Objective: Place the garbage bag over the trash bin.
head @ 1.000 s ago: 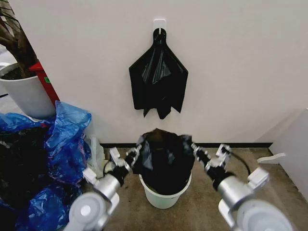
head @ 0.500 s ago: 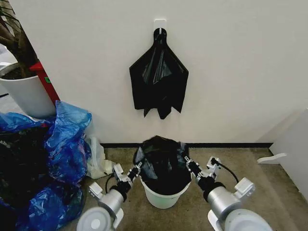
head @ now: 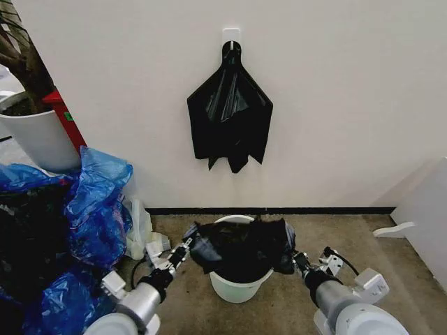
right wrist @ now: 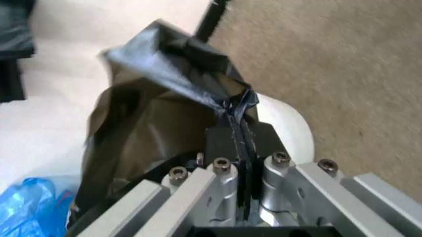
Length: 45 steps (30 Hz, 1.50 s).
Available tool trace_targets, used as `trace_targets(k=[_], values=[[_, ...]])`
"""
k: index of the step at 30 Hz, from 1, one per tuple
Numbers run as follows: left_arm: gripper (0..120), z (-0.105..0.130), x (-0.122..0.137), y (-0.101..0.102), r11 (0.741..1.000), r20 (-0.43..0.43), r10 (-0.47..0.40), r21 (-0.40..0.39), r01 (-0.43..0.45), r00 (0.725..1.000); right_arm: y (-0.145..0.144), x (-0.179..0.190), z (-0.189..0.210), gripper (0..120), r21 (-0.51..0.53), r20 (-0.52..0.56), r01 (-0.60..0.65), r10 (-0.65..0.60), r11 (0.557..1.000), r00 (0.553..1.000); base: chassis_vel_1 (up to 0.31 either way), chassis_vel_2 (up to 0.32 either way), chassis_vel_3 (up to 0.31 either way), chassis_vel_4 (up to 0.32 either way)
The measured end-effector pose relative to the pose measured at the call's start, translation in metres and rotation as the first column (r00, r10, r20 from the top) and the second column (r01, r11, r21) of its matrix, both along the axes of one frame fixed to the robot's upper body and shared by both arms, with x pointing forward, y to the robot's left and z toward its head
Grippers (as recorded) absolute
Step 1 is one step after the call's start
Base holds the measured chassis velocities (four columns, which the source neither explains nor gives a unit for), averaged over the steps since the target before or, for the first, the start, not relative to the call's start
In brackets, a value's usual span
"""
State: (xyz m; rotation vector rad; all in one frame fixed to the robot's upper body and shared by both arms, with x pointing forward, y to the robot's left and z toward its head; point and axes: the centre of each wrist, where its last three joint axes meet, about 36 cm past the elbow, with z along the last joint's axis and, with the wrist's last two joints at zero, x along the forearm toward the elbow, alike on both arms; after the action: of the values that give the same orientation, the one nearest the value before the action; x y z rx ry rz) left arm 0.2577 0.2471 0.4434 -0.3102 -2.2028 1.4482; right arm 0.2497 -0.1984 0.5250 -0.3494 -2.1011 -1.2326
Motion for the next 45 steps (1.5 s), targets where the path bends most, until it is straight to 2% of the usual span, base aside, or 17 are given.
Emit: trace_targets(k=[3, 5, 10, 12, 15, 18, 20, 26, 30, 34, 39, 43, 45], values=[[0, -0.01, 0.014, 0.016, 0.999, -0.027, -0.044, 0.005, 0.044, 0.999, -0.001, 0.002, 0.002, 0, 0.01, -0.031, 0.016, -0.015, 1.0, 0.999, 0.0, 0.0, 0.0, 0.0], [0, -0.01, 0.016, 0.017, 0.998, -0.031, -0.056, 0.011, 0.056, 0.998, -0.001, 0.002, 0.002, 0, 0.014, -0.036, 0.015, -0.014, 1.0, 0.999, 0.0, 0.0, 0.0, 0.0], [0, 0.002, 0.016, 0.021, 0.985, -0.056, -0.156, 0.066, 0.159, 0.986, -0.001, 0.003, 0.003, 0, 0.036, -0.093, 0.014, -0.011, 0.999, 0.996, 0.0, 0.0, 0.0, 0.0], [0, 0.005, 0.018, 0.024, 0.983, -0.058, -0.164, 0.075, 0.168, 0.985, -0.004, 0.004, 0.004, 0, 0.034, -0.093, 0.014, -0.011, 0.999, 0.996, 0.0, 0.0, 0.0, 0.0], [0, 0.014, 0.033, 0.042, 0.975, -0.063, -0.18, 0.12, 0.186, 0.982, -0.021, 0.013, 0.012, 0, 0.022, -0.072, 0.002, 0.0, 1.0, 0.997, 0.0, 0.0, 0.0, 0.0], [0, 0.016, 0.042, 0.053, 0.967, -0.075, -0.194, 0.152, 0.204, 0.978, -0.033, 0.017, 0.017, 0, 0.045, -0.09, -0.063, 0.066, 0.997, 0.994, 0.0, 0.0, 0.0, 0.0], [0, 0.017, 0.043, 0.054, 0.965, -0.083, -0.199, 0.156, 0.21, 0.977, -0.034, 0.017, 0.018, 0, 0.048, -0.102, -0.075, 0.08, 0.996, 0.992, 0.0, 0.0, 0.0, 0.0], [0, 0.015, 0.034, 0.049, 0.953, -0.164, -0.223, 0.171, 0.25, 0.961, -0.031, 0.012, 0.012, 0, 0.072, -0.239, -0.097, 0.112, 0.993, 0.965, 0.0, 0.0, 0.0, 0.0], [0, 0.012, 0.03, 0.049, 0.932, -0.207, -0.259, 0.202, 0.3, 0.943, -0.026, 0.008, 0.008, 0, 0.086, -0.297, -0.109, 0.13, 0.99, 0.946, 0.0, 0.0, 0.0, 0.0], [0, 0.007, 0.032, 0.053, 0.923, -0.227, -0.27, 0.216, 0.319, 0.936, -0.025, 0.008, 0.008, 0, 0.09, -0.31, -0.116, 0.138, 0.989, 0.941, 0.0, 0.0, 0.0, 0.0], [0, -0.012, 0.031, 0.059, 0.89, -0.285, -0.308, 0.25, 0.381, 0.908, -0.017, 0.003, 0.002, 0, 0.119, -0.351, -0.148, 0.181, 0.982, 0.919, 0.0, 0.0, 0.0, 0.0], [0, -0.017, 0.032, 0.061, 0.882, -0.295, -0.313, 0.262, 0.391, 0.903, -0.014, 0.001, 0.001, 0, 0.129, -0.358, -0.167, 0.203, 0.977, 0.911, 0.0, 0.0, 0.0, 0.0], [0, -0.021, 0.034, 0.063, 0.878, -0.285, -0.302, 0.289, 0.382, 0.91, -0.013, 0.002, 0.001, 0, 0.126, -0.349, -0.18, 0.213, 0.976, 0.912, 0.0, 0.0, 0.0, 0.0]])
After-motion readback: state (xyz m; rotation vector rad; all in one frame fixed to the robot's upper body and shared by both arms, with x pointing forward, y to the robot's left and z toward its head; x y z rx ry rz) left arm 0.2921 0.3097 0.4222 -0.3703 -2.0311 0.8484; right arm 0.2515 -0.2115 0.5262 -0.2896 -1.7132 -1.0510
